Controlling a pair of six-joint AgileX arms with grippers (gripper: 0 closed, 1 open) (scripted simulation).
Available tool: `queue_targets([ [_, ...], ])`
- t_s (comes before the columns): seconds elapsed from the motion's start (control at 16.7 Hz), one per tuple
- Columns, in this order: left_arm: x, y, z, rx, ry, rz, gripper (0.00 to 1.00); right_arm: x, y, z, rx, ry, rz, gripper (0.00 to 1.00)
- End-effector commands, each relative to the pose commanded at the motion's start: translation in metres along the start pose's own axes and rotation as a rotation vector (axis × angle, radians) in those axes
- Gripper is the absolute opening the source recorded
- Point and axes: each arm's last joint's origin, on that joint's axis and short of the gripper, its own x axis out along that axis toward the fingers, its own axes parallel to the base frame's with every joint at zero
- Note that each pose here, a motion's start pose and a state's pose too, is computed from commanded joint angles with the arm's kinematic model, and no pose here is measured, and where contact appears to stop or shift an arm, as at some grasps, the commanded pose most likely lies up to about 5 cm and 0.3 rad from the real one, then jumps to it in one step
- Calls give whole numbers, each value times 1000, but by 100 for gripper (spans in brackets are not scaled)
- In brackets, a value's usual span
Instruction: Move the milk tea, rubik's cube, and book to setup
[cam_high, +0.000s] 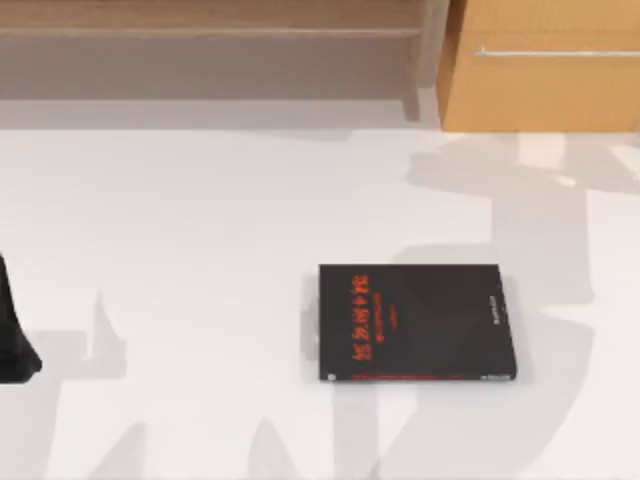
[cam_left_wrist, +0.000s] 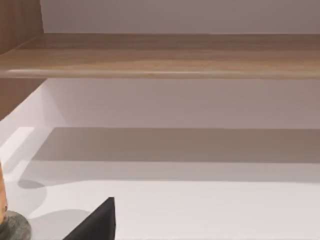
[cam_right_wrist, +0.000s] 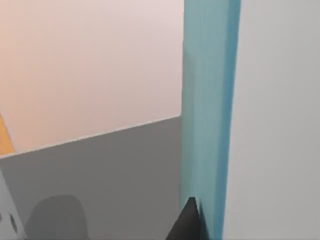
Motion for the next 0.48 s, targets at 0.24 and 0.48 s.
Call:
queue_targets([
  [0.24, 0, 0, 0, 0, 0, 0, 100, -44, 17, 13, 244, -40, -211, 0],
  [0.48, 0, 0, 0, 0, 0, 0, 100, -88, 38, 6, 530, -108, -409, 0],
])
